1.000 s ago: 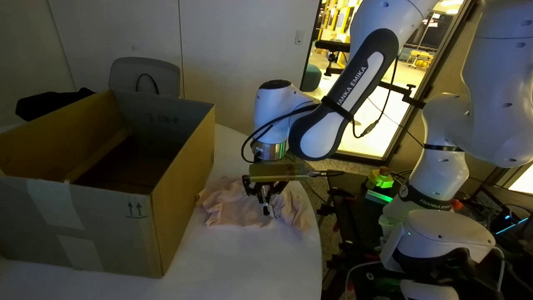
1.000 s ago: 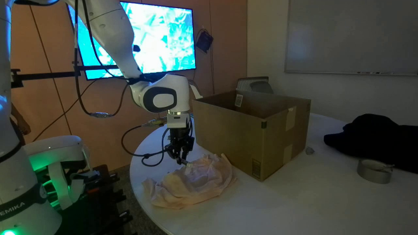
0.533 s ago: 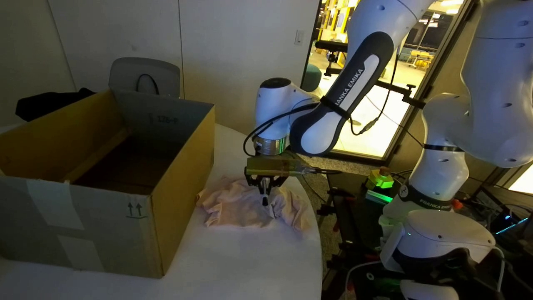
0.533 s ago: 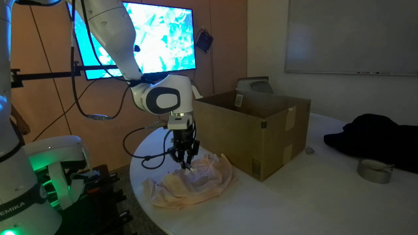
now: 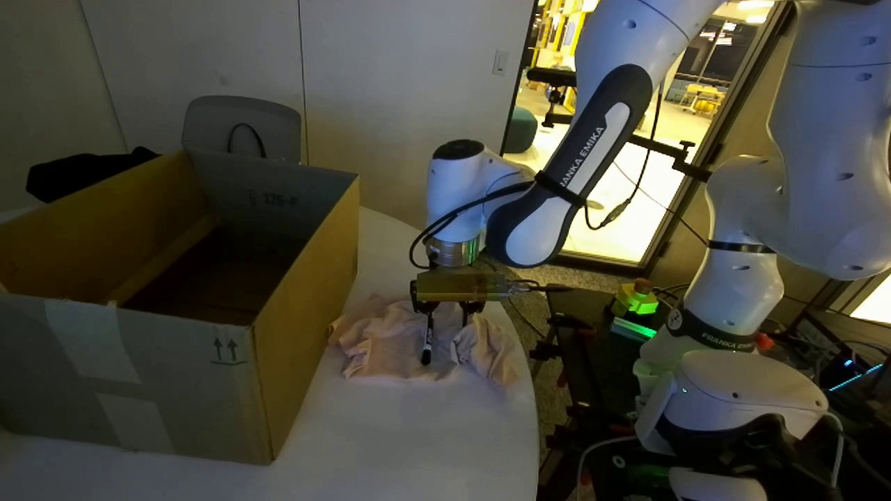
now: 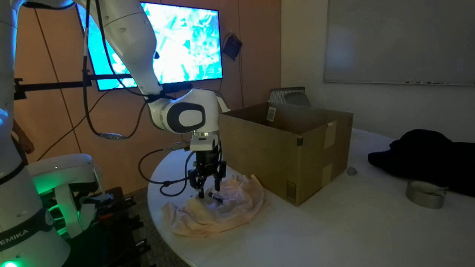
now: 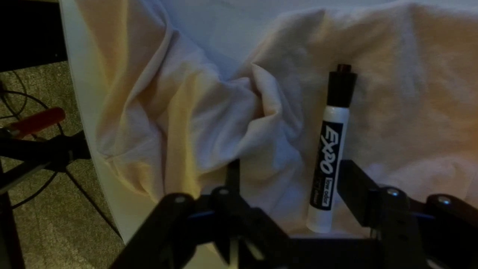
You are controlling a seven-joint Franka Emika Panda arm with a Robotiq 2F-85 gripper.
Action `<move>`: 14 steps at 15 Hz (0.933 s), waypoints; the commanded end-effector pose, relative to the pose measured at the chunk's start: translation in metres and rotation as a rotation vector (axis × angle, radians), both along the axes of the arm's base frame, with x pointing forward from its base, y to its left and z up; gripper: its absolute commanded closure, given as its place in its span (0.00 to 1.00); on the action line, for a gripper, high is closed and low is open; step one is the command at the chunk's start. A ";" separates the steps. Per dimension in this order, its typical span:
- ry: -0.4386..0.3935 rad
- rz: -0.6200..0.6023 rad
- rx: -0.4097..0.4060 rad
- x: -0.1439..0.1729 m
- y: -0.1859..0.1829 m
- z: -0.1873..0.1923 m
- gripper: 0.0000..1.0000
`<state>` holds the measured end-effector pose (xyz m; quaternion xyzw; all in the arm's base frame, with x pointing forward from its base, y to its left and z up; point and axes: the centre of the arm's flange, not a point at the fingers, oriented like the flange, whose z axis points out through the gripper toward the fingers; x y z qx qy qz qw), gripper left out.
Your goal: Put the marker in the shirt, fold the shirt then put it in the box
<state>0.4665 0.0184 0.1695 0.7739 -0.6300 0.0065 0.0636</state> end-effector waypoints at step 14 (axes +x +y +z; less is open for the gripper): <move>0.190 0.360 0.038 -0.105 0.059 0.058 0.00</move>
